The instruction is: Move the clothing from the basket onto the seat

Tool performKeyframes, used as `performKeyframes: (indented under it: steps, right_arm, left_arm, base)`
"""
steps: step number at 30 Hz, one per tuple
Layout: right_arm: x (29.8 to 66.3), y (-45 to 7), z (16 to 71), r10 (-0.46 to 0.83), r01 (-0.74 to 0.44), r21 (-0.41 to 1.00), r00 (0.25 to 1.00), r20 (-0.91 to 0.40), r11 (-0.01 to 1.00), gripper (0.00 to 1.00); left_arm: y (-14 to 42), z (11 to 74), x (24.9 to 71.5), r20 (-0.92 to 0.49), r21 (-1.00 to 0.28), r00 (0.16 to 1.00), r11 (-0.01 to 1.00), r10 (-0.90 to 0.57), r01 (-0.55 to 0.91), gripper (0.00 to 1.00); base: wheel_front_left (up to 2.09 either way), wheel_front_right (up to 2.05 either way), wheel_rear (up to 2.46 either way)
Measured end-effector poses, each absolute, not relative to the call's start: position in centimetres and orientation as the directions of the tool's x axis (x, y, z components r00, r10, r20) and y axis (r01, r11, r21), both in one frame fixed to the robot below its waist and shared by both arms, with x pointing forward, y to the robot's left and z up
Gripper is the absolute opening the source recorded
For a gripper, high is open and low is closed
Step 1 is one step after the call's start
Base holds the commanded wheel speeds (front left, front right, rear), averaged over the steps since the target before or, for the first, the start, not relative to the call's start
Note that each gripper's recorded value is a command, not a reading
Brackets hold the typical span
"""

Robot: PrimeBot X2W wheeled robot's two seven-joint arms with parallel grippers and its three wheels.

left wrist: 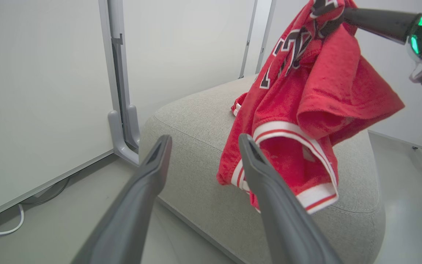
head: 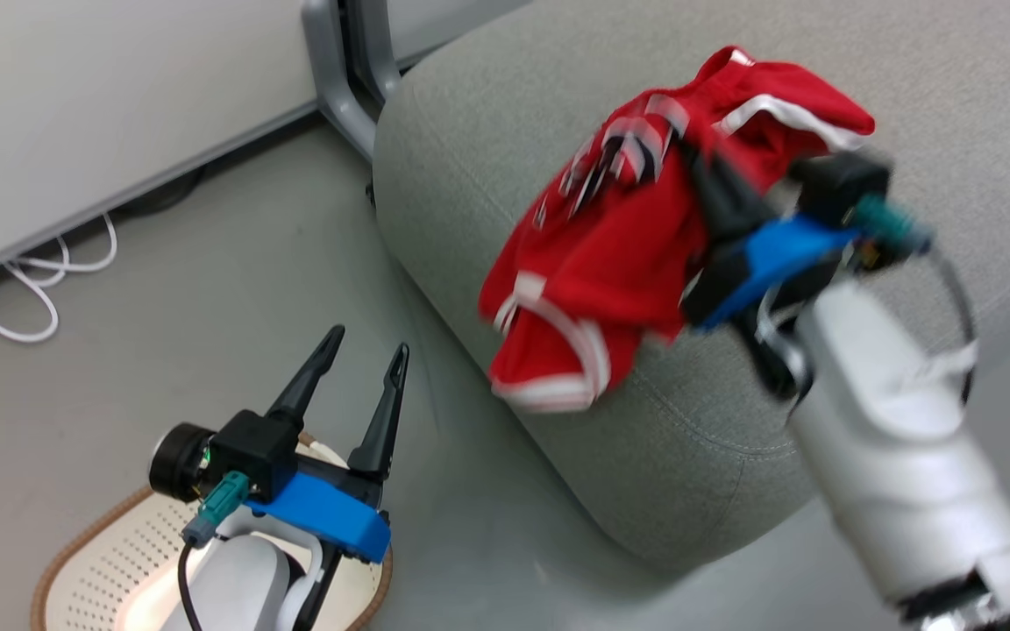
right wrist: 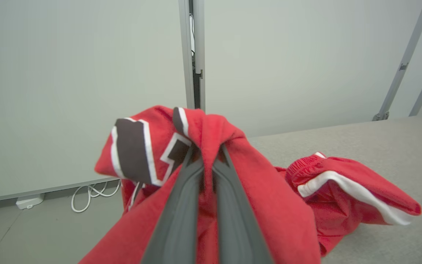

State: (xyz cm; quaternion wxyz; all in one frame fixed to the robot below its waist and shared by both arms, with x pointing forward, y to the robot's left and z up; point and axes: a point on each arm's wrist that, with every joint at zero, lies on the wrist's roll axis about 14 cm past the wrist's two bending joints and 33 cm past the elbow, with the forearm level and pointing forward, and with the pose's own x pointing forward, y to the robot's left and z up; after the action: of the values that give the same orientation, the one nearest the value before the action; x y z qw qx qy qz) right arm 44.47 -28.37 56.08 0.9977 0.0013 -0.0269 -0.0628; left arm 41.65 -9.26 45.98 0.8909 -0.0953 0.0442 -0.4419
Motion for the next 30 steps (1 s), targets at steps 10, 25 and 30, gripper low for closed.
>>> performKeyframes:
  steps: [10,25,30]
  right_arm:
    - [51.5,-37.0,66.8,-0.234,0.284,-0.203,0.943,0.237,0.937,0.0]
    - [56.6,-43.8,51.8,-0.443,0.438,-0.186,0.896,0.014,0.88,0.0]
    - [56.2,-43.7,44.9,-0.472,0.45,-0.175,0.873,-0.121,0.876,0.0]
  left_arm:
    - [-9.0,44.5,45.8,0.053,-0.187,0.594,0.576,-0.803,0.796,1.0]
    - [-5.9,37.2,51.3,0.036,-0.198,0.631,0.613,-0.775,0.765,1.0]
    - [-5.1,34.8,51.4,0.003,-0.223,0.644,0.627,-0.765,0.746,1.0]
  base:
    - [0.0,0.0,0.0]
    - [0.0,0.0,0.0]
    - [0.0,0.0,0.0]
